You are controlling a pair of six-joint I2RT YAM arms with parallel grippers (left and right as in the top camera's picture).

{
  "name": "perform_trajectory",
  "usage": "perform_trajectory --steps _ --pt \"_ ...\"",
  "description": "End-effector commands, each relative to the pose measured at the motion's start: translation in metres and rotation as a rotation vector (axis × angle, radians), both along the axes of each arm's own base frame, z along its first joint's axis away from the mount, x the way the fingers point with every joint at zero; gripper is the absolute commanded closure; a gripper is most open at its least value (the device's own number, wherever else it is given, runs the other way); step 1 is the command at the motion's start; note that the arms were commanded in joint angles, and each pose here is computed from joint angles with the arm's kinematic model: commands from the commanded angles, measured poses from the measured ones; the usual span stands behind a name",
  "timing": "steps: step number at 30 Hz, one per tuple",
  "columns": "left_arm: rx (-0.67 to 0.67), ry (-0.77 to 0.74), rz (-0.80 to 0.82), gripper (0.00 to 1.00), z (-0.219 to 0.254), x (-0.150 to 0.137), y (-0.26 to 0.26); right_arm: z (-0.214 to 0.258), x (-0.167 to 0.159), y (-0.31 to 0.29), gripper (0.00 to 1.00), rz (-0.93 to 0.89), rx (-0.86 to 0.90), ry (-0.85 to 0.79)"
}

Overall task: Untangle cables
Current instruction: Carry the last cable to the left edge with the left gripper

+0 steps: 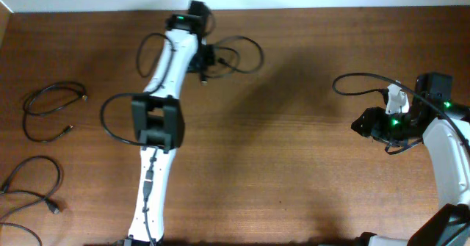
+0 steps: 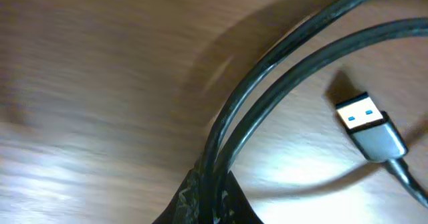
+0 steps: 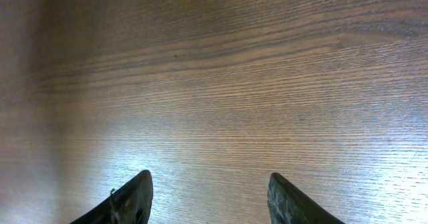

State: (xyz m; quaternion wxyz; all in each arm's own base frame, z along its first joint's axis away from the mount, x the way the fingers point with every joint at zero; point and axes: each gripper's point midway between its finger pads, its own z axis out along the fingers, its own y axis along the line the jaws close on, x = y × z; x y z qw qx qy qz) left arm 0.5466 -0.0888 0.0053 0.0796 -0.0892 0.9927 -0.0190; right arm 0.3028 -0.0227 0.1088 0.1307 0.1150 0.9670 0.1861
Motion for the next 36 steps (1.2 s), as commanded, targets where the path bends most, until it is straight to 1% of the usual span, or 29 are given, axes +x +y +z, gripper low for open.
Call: perform_trajectory --steps 1,5,7,11,15,18,20,22,23,24,25,29,33,36 --pt "0.028 0.003 0.137 1.00 -0.021 0.010 0.068 -0.004 -0.002 -0.002 0.45 -0.004 -0.006 0.010" --pt "0.026 -0.017 0.270 1.00 -0.020 0.014 0.142 -0.003 -0.002 -0.002 0.44 -0.004 -0.006 0.009" --pt "0.024 -0.015 0.360 1.00 -0.020 0.008 0.182 -0.003 -0.002 -0.002 0.43 -0.004 -0.006 0.009" --pt "0.012 -0.012 0.510 1.00 -0.020 -0.006 0.240 -0.003 -0.002 -0.002 0.42 -0.004 -0.006 0.009" --pt "-0.007 -0.014 0.669 0.99 -0.021 -0.020 0.284 -0.003 -0.002 -0.002 0.41 -0.004 -0.006 0.009" --pt "-0.024 -0.018 0.835 0.94 -0.021 -0.034 0.318 -0.004 -0.002 -0.002 0.41 -0.004 -0.006 0.010" --pt "-0.061 -0.021 0.920 0.93 -0.021 -0.039 0.329 -0.004 -0.002 -0.002 0.41 -0.004 -0.006 0.009" --pt "-0.142 -0.044 0.955 0.92 -0.019 -0.034 0.332 -0.003 -0.001 -0.002 0.41 -0.004 -0.007 0.007" --pt "-0.156 -0.058 0.956 0.95 -0.018 -0.031 0.334 -0.003 0.000 -0.002 0.41 -0.004 -0.007 0.004" --pt "-0.158 -0.092 0.956 0.99 -0.016 -0.025 0.339 -0.003 0.000 -0.002 0.41 -0.004 -0.008 0.002" --pt "-0.158 -0.111 0.955 1.00 -0.015 -0.021 0.341 -0.003 0.000 -0.002 0.41 -0.004 -0.008 0.002" --pt "-0.158 -0.196 0.947 1.00 -0.009 -0.004 0.349 -0.003 0.000 -0.002 0.41 -0.004 -0.008 0.003" --pt "-0.167 -0.299 1.000 1.00 0.000 0.015 0.362 -0.004 -0.002 -0.002 0.41 -0.004 -0.006 0.010" --pt "-0.149 -0.363 1.000 1.00 0.007 0.025 0.372 -0.004 -0.003 -0.001 0.41 -0.004 -0.003 0.017"
